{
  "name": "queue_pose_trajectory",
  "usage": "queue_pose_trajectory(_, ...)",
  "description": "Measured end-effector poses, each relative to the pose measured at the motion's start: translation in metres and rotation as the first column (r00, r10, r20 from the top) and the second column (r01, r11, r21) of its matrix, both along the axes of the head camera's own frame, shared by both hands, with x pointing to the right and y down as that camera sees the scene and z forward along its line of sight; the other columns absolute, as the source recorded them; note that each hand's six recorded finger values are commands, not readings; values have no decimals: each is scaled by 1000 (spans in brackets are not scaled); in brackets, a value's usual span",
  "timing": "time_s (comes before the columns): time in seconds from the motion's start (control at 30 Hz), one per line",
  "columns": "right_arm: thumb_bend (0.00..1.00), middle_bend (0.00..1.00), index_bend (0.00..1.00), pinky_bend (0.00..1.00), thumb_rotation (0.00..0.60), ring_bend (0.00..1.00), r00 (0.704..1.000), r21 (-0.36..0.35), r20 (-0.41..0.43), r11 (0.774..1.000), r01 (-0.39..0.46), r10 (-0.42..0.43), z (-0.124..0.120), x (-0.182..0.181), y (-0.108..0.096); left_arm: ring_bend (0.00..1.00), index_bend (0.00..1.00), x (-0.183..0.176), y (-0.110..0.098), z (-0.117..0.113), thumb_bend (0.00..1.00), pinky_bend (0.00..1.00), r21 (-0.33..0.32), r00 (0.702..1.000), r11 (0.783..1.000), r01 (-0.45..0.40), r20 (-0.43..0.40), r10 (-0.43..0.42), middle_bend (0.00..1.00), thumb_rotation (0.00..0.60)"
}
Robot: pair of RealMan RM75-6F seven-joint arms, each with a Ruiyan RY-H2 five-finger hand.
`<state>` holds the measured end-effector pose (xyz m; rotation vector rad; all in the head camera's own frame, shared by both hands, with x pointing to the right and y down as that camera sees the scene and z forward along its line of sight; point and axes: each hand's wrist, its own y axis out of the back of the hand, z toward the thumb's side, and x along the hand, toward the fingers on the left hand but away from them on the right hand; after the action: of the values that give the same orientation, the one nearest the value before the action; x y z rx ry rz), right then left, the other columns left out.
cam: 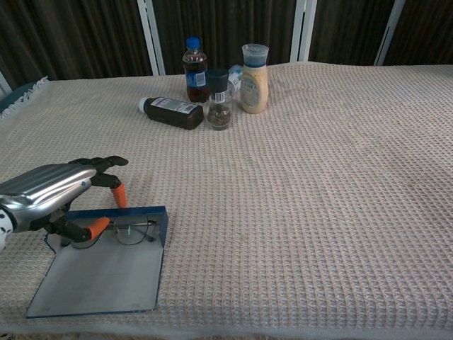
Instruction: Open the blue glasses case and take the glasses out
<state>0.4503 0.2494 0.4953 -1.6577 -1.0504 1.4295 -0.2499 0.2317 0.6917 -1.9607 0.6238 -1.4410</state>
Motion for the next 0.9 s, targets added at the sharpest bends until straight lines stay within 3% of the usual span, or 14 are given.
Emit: queue_pose_trajectory(0.9, 101, 0, 0, 0, 600, 0, 1000, 7, -11, 1000, -10, 10, -2, 3, 1, 0, 473, 4, -7, 2, 435, 0, -13, 1000, 1000, 8, -23, -8, 0, 600)
